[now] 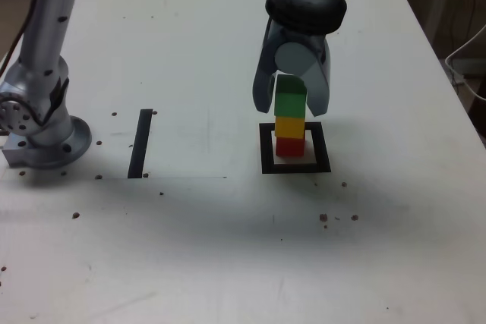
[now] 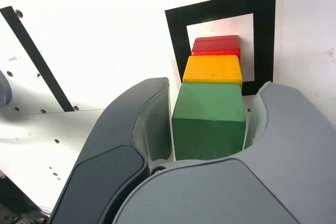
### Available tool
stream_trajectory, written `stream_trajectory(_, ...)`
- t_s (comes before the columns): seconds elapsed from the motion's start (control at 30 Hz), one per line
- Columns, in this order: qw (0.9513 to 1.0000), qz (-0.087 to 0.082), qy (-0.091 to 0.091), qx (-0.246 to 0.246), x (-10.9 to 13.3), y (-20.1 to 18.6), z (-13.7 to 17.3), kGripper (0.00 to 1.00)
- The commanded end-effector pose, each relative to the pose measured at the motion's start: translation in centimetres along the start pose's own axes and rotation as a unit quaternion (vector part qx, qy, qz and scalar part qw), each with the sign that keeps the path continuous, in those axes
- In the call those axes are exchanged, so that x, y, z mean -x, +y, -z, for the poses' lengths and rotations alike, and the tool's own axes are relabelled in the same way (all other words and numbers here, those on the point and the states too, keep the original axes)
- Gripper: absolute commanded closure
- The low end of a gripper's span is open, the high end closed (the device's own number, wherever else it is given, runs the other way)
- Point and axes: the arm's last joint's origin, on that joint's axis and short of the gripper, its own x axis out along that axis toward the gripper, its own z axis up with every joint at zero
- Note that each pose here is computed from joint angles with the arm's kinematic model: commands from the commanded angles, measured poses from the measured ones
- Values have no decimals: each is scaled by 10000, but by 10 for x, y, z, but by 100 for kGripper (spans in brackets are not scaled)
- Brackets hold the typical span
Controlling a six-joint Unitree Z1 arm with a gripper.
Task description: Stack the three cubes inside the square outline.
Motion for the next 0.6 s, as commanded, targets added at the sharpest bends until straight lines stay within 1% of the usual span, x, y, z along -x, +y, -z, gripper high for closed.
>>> stream_trajectory(0.0, 10000, -20, -19, 7, 1, 1, 1, 2)
stream_trajectory(0.07, 10000, -35, -31, 11, 2, 1, 1, 1)
stream_trajectory(0.33, 9999, -106, -94, 37, 8, 1, 6, 1)
stream_trajectory(0.43, 9997, -131, -175, 47, 14, 1, 11, 1)
stream_trajectory(0.57, 9992, -148, -367, 65, 25, 1, 21, 1)
